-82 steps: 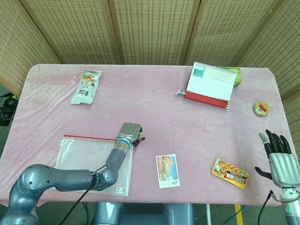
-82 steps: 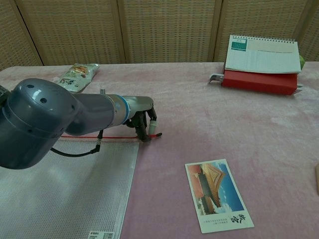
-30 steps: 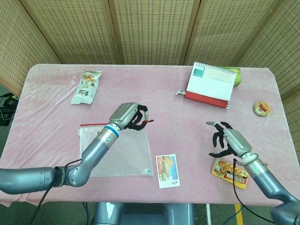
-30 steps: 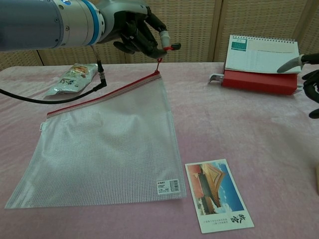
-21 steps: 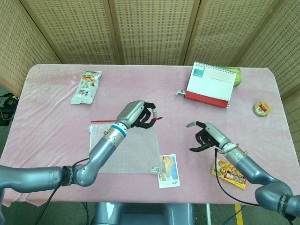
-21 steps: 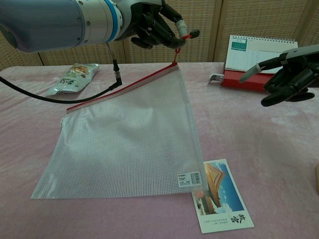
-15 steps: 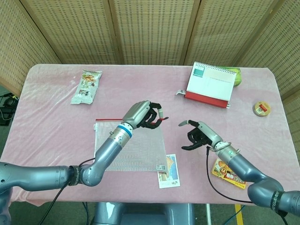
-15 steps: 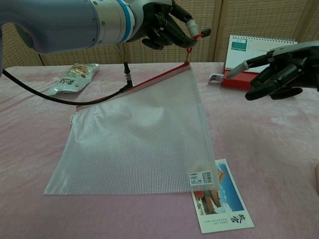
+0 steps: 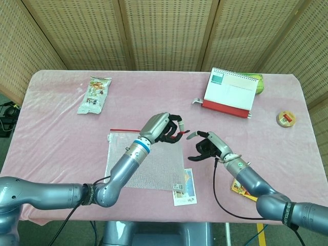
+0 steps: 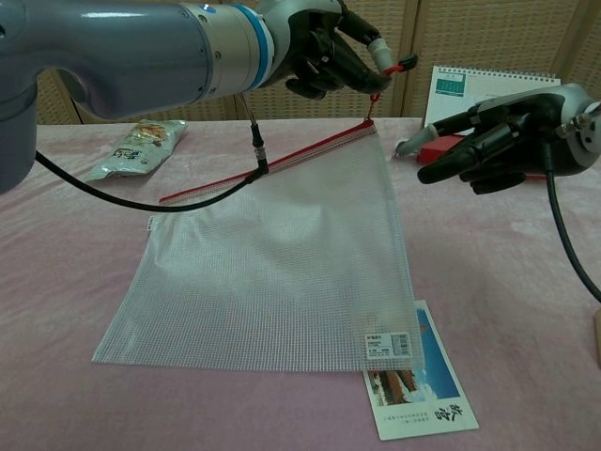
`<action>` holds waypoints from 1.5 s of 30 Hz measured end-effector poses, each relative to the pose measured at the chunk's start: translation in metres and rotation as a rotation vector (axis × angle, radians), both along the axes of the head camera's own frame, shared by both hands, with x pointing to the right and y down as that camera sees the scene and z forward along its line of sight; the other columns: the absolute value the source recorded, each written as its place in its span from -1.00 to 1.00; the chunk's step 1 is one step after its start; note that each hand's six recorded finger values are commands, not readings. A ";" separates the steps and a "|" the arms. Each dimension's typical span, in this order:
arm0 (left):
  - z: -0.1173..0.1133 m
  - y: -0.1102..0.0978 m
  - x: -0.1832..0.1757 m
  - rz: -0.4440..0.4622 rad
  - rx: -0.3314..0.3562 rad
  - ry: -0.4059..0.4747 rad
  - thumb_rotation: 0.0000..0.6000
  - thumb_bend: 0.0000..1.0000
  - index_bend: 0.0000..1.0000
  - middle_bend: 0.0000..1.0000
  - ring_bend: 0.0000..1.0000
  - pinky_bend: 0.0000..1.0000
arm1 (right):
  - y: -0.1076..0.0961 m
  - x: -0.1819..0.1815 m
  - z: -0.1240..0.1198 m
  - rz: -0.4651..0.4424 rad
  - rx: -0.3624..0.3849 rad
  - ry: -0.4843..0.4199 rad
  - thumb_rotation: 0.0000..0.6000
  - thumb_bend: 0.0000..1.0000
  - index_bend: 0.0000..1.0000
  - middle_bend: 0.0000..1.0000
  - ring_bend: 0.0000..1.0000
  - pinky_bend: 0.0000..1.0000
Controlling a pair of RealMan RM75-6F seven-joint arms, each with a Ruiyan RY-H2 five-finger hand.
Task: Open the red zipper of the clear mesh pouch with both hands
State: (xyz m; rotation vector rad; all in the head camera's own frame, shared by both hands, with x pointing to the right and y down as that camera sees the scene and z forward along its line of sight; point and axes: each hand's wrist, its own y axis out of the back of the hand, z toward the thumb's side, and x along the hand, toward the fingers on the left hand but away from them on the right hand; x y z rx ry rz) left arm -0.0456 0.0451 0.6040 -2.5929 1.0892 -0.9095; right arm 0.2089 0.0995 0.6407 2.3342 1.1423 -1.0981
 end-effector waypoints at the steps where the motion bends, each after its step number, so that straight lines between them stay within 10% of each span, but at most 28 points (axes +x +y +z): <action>1: 0.000 0.000 0.000 -0.001 0.001 0.000 1.00 0.69 0.74 0.77 0.83 1.00 | 0.000 -0.002 0.001 0.011 -0.004 0.000 1.00 -0.82 -0.21 0.88 0.95 1.00; 12: 0.001 0.008 0.006 -0.012 -0.011 0.025 1.00 0.69 0.75 0.77 0.83 1.00 | 0.002 -0.024 0.011 0.079 -0.012 0.019 1.00 -0.79 -0.13 0.92 0.96 1.00; 33: 0.002 0.013 0.007 -0.013 -0.045 0.038 1.00 0.69 0.75 0.77 0.83 1.00 | -0.003 -0.040 0.014 0.113 -0.018 0.019 1.00 0.49 0.32 0.97 0.99 1.00; 45: 0.008 0.006 -0.008 -0.044 -0.057 0.032 1.00 0.69 0.75 0.77 0.83 1.00 | -0.006 -0.031 0.007 0.160 -0.019 -0.016 1.00 0.61 0.53 1.00 1.00 1.00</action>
